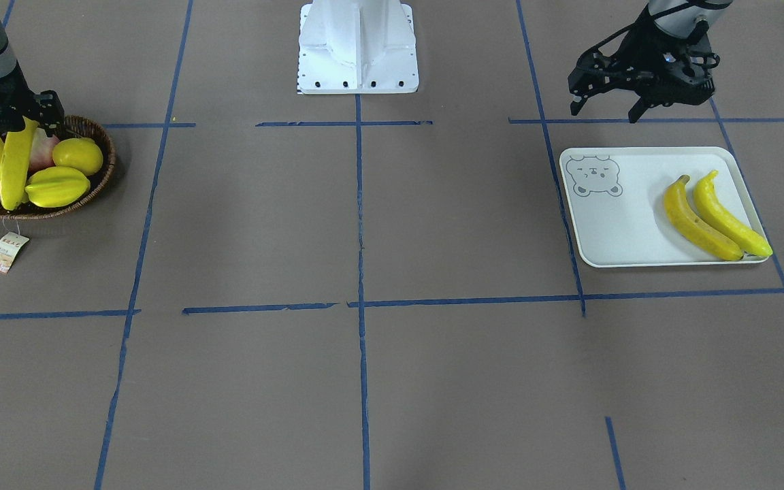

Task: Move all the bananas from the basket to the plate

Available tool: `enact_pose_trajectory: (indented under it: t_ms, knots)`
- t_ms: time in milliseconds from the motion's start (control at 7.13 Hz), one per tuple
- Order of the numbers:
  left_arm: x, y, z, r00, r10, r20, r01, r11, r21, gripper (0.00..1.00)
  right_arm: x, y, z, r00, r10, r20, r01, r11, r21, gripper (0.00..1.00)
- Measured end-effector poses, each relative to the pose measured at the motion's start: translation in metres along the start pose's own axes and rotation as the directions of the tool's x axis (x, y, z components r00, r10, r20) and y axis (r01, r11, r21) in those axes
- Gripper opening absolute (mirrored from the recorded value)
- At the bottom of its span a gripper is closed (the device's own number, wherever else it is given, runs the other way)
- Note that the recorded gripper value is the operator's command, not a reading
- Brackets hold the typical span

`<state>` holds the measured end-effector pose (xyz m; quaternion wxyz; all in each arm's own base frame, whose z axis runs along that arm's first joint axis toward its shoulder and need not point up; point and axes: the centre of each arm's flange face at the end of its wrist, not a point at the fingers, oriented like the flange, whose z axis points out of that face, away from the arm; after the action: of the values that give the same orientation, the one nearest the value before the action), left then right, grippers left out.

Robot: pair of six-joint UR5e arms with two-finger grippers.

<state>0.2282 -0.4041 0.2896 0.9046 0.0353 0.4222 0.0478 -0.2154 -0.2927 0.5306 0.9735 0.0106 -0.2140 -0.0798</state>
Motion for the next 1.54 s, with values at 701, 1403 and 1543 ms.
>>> enact_pose_trajectory:
  t_ms: [701, 1403, 1543]
  knots:
    - [0.001, 0.001, 0.004, 1.0, 0.003, 0.009, -0.003, 1.0, 0.001, 1.0, -0.003, 0.003, 0.01, 1.0, -0.012, -0.011, 0.012, 1.0, -0.016, 0.22]
    - [0.001, 0.001, 0.004, 1.0, 0.002, 0.01, -0.002, 1.0, 0.0, 1.0, -0.012, -0.001, -0.008, 1.0, -0.02, 0.024, 0.019, 1.0, 0.012, 0.11]
    - [0.001, 0.001, 0.004, 1.0, 0.002, 0.01, -0.002, 1.0, -0.001, 1.0, -0.015, -0.003, -0.022, 0.999, -0.017, 0.049, 0.015, 1.0, 0.027, 0.11]
